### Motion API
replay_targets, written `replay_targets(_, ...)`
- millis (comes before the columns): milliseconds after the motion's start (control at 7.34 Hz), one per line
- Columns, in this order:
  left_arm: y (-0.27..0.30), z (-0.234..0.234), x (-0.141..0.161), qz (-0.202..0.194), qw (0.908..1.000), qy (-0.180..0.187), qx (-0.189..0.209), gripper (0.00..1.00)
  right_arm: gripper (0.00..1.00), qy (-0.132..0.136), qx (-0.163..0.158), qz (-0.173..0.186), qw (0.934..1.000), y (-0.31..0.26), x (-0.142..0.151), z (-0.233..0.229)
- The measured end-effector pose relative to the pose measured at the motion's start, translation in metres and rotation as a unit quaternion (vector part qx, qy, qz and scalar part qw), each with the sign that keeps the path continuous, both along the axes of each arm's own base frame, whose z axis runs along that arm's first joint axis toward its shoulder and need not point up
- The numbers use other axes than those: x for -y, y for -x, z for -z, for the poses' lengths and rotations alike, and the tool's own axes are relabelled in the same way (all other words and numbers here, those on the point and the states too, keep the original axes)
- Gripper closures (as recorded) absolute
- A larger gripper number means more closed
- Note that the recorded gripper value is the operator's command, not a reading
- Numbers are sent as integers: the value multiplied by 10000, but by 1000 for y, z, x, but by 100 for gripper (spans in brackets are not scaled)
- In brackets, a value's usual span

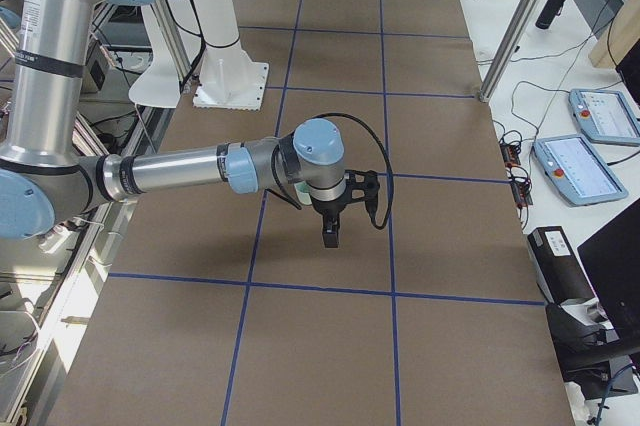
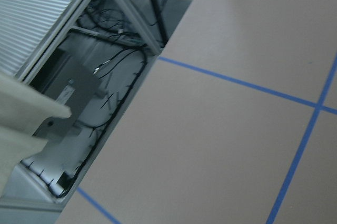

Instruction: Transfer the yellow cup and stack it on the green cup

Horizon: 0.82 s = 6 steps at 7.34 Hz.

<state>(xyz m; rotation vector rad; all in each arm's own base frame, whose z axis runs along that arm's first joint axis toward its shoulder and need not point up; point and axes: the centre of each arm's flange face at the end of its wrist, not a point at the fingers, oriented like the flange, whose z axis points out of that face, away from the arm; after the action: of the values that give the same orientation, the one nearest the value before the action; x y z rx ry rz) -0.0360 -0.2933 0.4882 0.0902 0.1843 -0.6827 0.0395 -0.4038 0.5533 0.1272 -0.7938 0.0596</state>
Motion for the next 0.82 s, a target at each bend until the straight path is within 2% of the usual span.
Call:
replay_targets(408, -56, -8, -13, 1073, 9930, 454, 214, 0, 0, 9, 11, -21, 10000, -2, -2, 0)
replay_targets(681, -104, -29, -35, 1628, 9814, 790, 643, 0, 0, -6, 13, -29, 10000, -2, -2, 1)
replay_targets(817, -126, -48, -49, 1926, 9714, 977, 984, 0, 0, -5, 13, -31, 10000, -3, -2, 1)
